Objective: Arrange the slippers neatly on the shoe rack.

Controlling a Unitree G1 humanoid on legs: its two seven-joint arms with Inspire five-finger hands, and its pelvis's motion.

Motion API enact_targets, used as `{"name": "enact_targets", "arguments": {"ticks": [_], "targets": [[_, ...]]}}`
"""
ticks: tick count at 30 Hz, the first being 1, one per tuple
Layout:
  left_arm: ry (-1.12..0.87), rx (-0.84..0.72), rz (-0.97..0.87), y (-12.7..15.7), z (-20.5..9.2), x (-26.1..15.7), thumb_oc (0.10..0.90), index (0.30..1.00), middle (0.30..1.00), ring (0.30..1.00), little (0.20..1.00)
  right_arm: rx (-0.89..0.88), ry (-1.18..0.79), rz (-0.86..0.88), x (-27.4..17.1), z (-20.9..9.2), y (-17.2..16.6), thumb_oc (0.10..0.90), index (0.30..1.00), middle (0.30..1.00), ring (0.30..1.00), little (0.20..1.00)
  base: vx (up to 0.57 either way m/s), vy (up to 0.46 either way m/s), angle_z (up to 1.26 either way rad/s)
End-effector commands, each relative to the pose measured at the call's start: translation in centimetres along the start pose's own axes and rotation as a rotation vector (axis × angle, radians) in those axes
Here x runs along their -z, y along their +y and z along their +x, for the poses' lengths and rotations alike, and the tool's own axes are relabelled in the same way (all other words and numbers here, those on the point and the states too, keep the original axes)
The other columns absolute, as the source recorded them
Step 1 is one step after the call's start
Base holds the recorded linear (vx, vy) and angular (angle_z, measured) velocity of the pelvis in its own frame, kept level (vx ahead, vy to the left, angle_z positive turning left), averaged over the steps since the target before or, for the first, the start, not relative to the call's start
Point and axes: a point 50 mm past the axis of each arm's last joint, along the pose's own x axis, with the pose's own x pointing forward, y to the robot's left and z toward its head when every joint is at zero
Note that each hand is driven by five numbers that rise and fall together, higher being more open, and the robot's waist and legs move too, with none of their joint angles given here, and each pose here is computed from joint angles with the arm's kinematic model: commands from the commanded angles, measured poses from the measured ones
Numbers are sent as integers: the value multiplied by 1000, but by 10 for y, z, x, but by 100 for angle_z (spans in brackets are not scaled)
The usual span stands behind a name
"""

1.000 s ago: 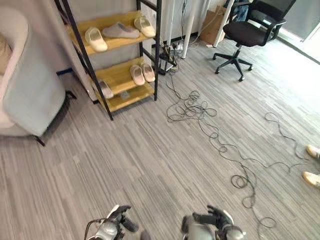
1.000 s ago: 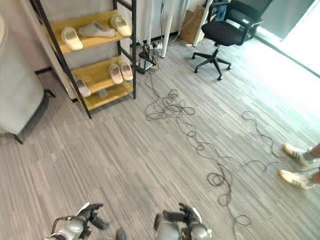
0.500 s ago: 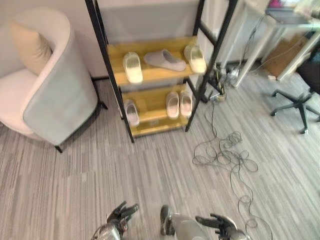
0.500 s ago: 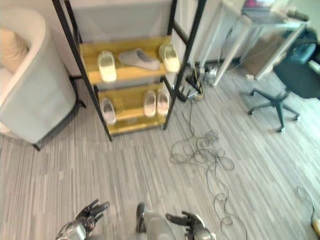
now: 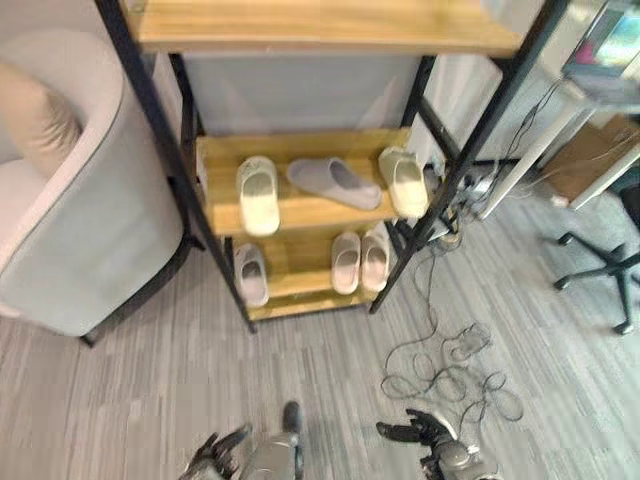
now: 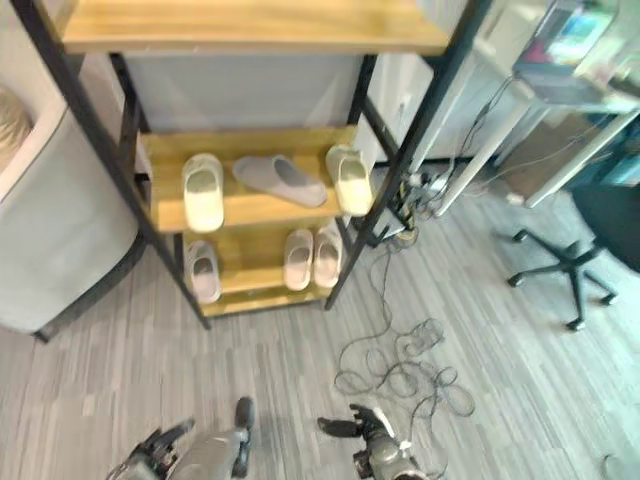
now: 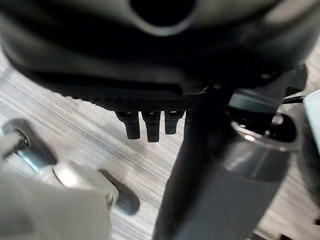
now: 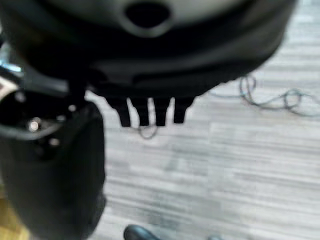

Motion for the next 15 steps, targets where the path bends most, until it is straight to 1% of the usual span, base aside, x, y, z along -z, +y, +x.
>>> {"name": "enact_targets", "arguments": {"ticks": [1,3,5,8,9,11,13,15], "targets": [[-82,33,51,-12,1,-18,800,900,900,900,900,34,-65,57,-11,0,-8,800,900,900,900,900,130,104,45],[-95,35,61,-13,1,-22,800,900,900,900,900,29,-61,42,-8,0,-6,800,900,900,900,900,279,109,73],[-109,33,73,-13,1,-26,800,900,900,900,900,40,-50,23,-4,-1,-10,800,900,900,900,900,404,-31,90],[-122,38,76,-18,1,-28,800,900,900,900,900,43,-32,-6,0,-1,-13,800,900,900,900,900,360,-148,76],[-109,38,80,-17,1,-24,800,900,900,900,900,43,-17,-68,4,-1,-15,800,900,900,900,900,315,-185,54],[-88,32,74,-14,0,-16,800,900,900,900,900,48,-30,-95,3,-1,-19,800,900,900,900,900,325,-255,108],[-84,30,74,-14,0,-16,800,900,900,900,900,53,-46,-85,-3,0,-21,800,900,900,900,900,198,-177,75],[-78,15,1,-15,0,-17,800,900,900,900,900,57,-62,-13,-8,1,-23,800,900,900,900,900,97,-82,34]]}}
